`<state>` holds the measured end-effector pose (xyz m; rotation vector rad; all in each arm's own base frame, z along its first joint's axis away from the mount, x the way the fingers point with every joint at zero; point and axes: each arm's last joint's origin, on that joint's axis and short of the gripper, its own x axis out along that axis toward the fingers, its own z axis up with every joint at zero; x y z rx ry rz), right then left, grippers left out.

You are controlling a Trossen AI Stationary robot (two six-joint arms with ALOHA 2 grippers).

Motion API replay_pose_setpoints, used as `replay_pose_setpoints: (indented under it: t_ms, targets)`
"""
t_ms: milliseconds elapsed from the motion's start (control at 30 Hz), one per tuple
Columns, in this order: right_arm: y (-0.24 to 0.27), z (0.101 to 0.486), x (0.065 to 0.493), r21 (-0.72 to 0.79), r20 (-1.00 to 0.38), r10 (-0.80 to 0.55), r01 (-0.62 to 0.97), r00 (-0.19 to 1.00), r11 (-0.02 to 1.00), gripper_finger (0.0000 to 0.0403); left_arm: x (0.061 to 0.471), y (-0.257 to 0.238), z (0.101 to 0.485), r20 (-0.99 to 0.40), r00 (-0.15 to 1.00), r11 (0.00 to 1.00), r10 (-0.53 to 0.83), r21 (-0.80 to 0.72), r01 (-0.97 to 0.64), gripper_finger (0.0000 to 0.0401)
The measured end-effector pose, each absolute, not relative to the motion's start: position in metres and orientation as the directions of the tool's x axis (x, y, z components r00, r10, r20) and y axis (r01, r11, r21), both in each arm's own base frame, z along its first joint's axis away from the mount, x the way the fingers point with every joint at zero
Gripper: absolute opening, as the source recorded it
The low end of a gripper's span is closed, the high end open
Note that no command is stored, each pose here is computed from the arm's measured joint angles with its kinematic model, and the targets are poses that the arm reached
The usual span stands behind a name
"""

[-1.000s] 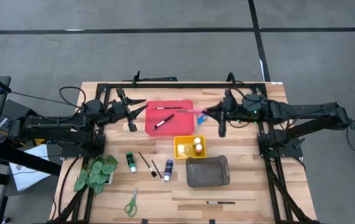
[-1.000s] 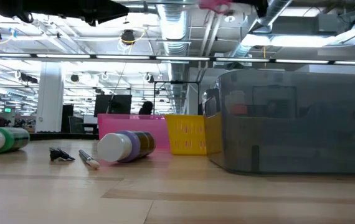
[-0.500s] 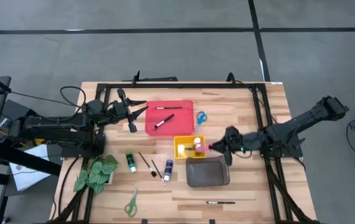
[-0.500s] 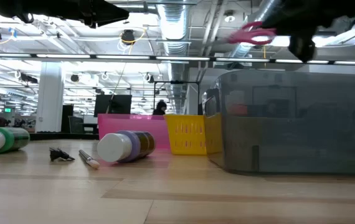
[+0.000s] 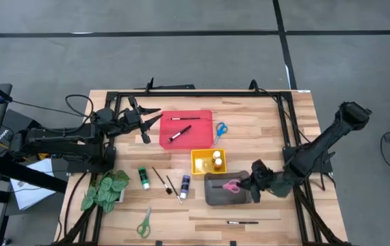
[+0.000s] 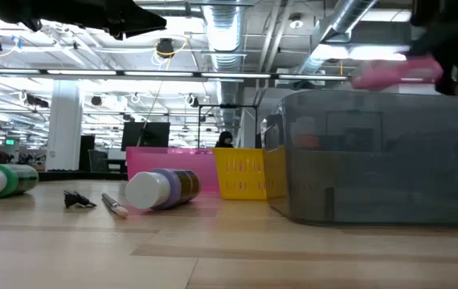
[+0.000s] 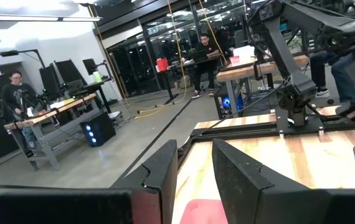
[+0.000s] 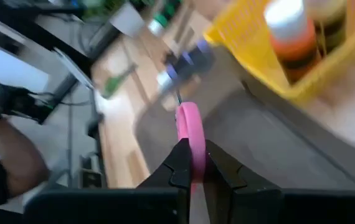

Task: Pick & Place Paint Supplies
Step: Put the pink scissors into the black bin

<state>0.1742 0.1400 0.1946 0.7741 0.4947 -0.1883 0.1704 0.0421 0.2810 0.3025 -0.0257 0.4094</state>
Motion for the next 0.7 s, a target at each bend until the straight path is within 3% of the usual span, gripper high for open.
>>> replay_pose_setpoints:
  t_ms: [267, 700]
  targets:
    - [0.151, 0.17, 0.177, 0.591, -0.571, 0.008, 0.404, 0.821, 0.698, 0.0014, 0.17, 0.042, 0.281, 0.086, 0.917, 0.873, 0.389, 0.284, -0.397, 0.0095]
    - [0.147, 0.167, 0.181, 0.577, -0.599, 0.004, 0.429, 0.801, 0.696, 0.0014, 0.17, 0.042, 0.281, 0.086, 0.916, 0.872, 0.391, 0.284, -0.399, 0.0095]
